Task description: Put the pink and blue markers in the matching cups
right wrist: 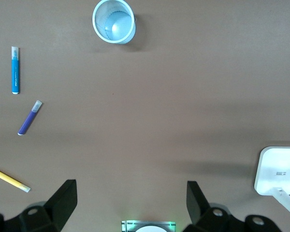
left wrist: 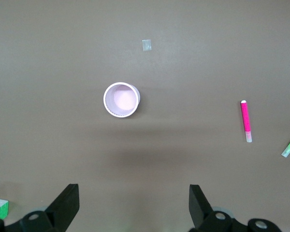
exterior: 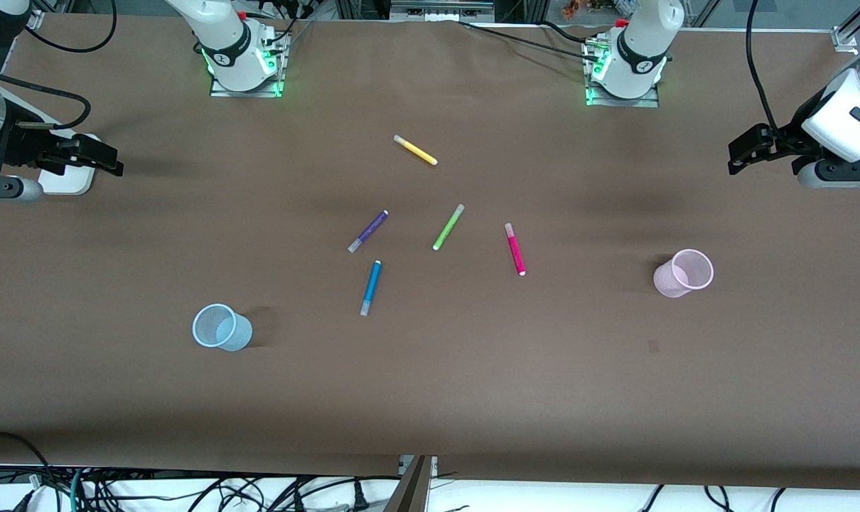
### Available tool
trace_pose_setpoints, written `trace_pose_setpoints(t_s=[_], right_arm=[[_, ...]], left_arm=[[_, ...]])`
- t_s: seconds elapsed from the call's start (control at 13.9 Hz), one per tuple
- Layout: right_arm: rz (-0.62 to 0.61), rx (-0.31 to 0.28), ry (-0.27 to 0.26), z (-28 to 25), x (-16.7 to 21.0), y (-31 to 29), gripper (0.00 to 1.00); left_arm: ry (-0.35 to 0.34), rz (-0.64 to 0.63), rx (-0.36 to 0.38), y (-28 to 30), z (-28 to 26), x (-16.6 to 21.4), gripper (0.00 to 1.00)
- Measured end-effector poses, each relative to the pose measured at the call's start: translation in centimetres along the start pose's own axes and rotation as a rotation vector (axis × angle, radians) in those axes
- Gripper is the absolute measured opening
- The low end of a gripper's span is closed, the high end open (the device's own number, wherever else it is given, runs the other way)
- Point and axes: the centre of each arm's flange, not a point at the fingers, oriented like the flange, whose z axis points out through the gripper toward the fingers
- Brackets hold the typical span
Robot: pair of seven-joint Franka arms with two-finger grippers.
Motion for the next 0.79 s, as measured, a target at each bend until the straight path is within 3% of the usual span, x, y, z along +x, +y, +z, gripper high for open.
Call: trace_pose_setpoints(t_s=[0.79], right_arm=[[-0.001, 0.001, -0.013, 0.7, 0.7, 0.0, 1.0]], left_arm=[[0.002, 0.062, -0.051, -0.3, 0.6, 0.8, 1.0]])
